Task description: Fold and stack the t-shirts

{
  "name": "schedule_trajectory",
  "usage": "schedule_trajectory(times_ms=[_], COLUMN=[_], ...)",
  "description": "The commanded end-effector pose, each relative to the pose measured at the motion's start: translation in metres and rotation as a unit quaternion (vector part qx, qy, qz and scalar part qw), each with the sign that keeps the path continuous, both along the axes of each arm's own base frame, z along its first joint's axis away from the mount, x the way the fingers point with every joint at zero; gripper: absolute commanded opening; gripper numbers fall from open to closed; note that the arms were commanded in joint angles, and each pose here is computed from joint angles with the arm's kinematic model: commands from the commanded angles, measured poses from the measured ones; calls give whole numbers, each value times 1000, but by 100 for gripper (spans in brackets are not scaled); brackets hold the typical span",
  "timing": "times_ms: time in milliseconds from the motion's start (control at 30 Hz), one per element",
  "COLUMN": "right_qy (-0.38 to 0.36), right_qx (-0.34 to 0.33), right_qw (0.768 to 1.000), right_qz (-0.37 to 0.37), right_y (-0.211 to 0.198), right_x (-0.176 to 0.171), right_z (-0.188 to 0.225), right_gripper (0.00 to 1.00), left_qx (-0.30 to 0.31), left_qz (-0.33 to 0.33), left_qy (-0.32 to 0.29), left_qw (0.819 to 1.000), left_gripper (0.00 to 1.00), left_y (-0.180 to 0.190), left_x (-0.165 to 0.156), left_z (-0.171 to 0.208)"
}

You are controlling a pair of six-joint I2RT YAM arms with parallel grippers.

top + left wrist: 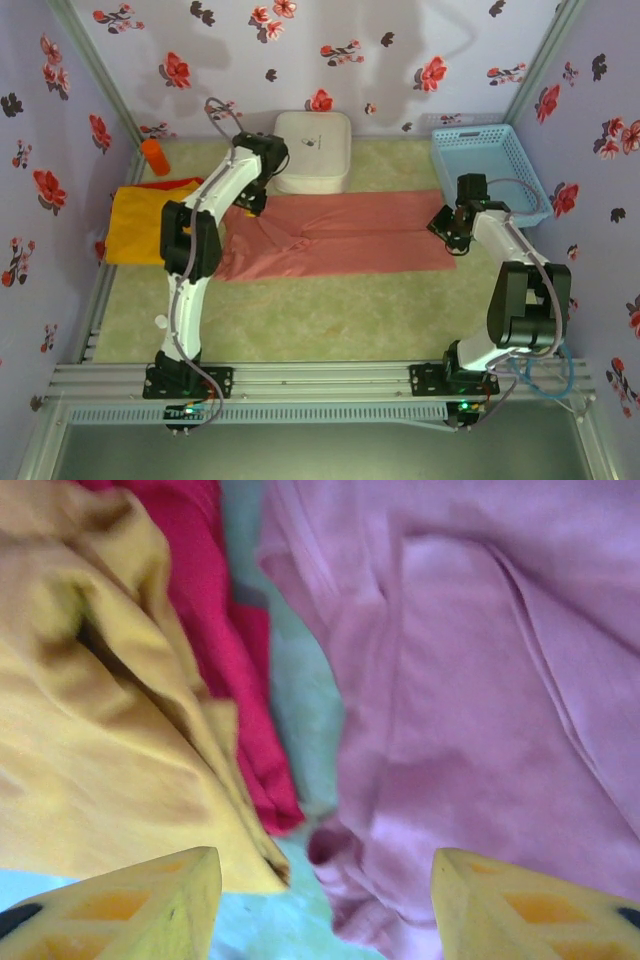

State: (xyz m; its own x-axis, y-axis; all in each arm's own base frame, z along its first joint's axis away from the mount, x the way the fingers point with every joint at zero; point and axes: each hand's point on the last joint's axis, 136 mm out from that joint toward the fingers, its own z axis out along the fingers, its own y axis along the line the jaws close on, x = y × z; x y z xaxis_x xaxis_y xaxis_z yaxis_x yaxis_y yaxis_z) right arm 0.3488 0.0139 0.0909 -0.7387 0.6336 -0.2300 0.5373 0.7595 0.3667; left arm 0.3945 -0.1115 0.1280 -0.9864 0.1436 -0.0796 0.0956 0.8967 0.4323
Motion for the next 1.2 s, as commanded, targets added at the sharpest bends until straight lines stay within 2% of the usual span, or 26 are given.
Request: schedule_trajectory(times_ms=[0,200,433,733,1167], right_qy=[-12,-11,-11,-12,-8], right_qx=[9,16,19,17,17], right_qw=[1000,1000,1000,1000,1000], right_qz=[10,14,19,19,22], right_y=[7,14,19,19,19], right_x=[-6,-11,-10,-12,-13], right_z=[3,-1,-1,-2,-3], right_gripper=[37,42,43,43,43], left_qx=[-126,-251,-315,-316,-305], left_qz=[17,59,97,103,113], left_qy=[-31,-46,-57,-51,-41], left_qw=[991,965,942,942,945], left_gripper=[57,56,50,50,51], left_y=[-37,-78,-100,-111,-105], left_x=[-24,-58,-61,-47,-46], left_z=[16,-9,-39,-60,-80])
